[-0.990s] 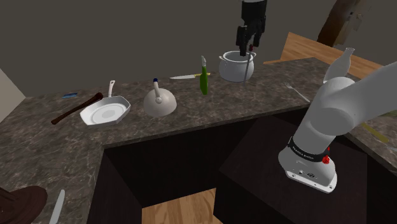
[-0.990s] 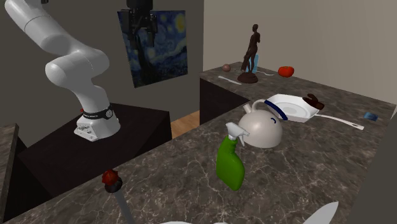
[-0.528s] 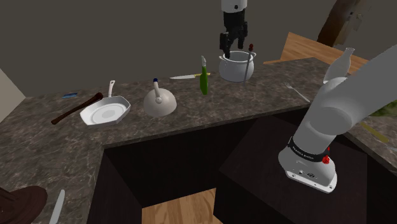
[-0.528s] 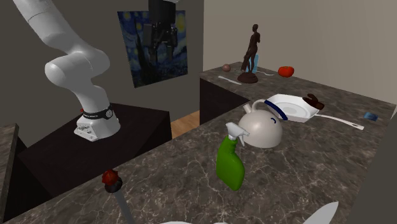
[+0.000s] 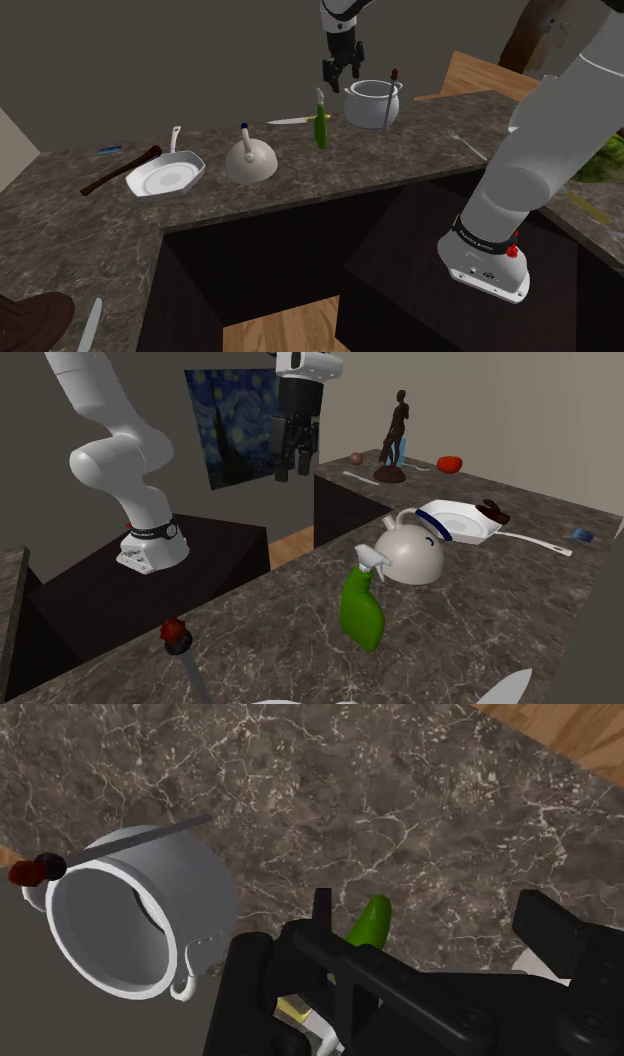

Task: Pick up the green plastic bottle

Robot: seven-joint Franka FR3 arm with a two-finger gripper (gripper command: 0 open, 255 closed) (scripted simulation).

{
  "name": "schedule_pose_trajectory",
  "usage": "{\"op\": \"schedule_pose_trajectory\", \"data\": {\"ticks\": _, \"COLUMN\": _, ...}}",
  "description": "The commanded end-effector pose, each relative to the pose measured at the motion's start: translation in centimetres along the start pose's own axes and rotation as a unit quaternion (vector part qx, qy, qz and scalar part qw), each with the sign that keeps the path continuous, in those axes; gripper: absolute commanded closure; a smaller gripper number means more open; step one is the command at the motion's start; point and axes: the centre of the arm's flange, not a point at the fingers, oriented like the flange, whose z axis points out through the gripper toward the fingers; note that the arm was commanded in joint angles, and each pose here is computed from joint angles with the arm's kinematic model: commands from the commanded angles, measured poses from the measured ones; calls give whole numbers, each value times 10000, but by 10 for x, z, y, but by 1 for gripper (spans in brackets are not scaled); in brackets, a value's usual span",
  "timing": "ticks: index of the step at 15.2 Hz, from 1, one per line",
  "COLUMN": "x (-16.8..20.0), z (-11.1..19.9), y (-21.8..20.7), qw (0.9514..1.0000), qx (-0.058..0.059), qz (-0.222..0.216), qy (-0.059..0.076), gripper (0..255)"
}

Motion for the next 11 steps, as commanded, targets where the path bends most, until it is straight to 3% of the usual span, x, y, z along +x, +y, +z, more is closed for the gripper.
{"op": "schedule_pose_trajectory", "data": {"ticks": 1, "x": 22, "z": 11, "y": -2, "qw": 10000, "qx": -71, "qz": 48, "qy": -5, "gripper": 0}}
{"op": "schedule_pose_trajectory", "data": {"ticks": 11, "x": 144, "z": 58, "y": 15, "qw": 9987, "qx": -419, "qz": 292, "qy": -32, "gripper": 0}}
